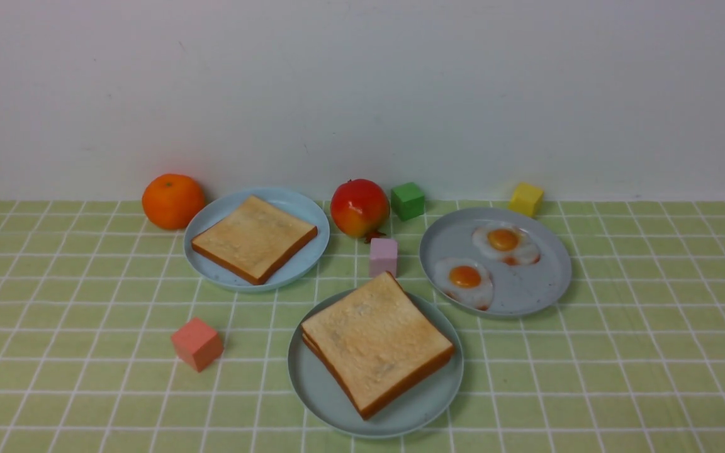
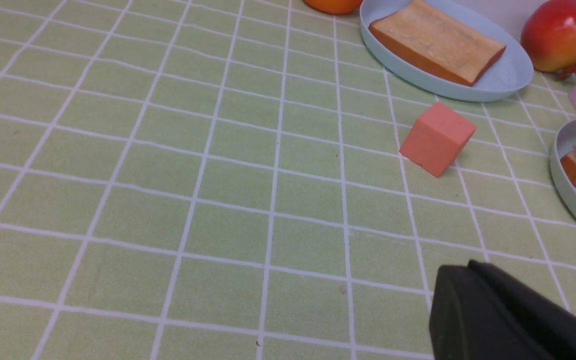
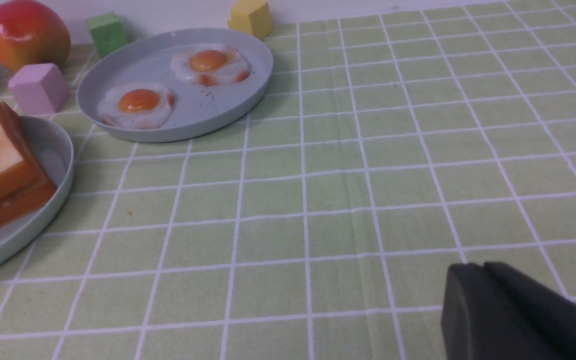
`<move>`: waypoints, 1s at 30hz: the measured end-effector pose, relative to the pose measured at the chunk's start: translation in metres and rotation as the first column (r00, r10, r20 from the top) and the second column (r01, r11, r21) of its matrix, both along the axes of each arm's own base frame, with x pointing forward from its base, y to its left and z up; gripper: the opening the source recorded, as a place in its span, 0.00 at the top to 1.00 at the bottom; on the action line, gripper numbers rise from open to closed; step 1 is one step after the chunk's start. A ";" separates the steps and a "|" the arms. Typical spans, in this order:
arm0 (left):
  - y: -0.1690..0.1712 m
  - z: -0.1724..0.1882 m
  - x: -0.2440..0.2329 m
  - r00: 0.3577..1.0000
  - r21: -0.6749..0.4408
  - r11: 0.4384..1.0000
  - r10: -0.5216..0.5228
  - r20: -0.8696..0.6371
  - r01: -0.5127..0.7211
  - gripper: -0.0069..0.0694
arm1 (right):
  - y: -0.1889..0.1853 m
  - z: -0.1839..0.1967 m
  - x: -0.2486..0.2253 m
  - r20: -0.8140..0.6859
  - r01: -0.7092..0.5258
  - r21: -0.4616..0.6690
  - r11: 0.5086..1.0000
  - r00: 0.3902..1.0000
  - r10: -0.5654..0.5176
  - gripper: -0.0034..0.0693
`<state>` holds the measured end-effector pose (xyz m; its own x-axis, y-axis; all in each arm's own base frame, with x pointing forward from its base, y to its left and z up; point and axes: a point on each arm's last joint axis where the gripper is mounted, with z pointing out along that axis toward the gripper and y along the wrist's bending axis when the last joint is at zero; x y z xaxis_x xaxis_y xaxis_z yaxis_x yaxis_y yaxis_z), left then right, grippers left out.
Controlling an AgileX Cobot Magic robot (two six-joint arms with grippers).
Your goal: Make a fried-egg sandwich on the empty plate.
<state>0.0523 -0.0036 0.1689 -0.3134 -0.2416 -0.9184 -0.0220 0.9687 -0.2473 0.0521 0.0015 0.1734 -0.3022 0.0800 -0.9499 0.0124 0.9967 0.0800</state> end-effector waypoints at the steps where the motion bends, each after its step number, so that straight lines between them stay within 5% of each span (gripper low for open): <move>1: 0.000 0.000 0.000 1.000 0.000 1.000 0.001 0.000 -0.001 0.93 | 0.000 0.000 0.000 0.000 0.000 0.000 1.000 1.000 0.000 0.89; 30: 0.000 0.000 0.000 1.000 0.000 1.000 0.006 0.002 -0.006 0.90 | 0.000 0.000 0.000 0.000 0.000 0.000 1.000 1.000 0.000 0.84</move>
<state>0.0524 -0.0033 0.1691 -0.3100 -0.2434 -0.9191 -0.0270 0.9685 -0.2474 0.0521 0.0015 0.1734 -0.3022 0.0800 -0.9499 0.0124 0.9967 0.0800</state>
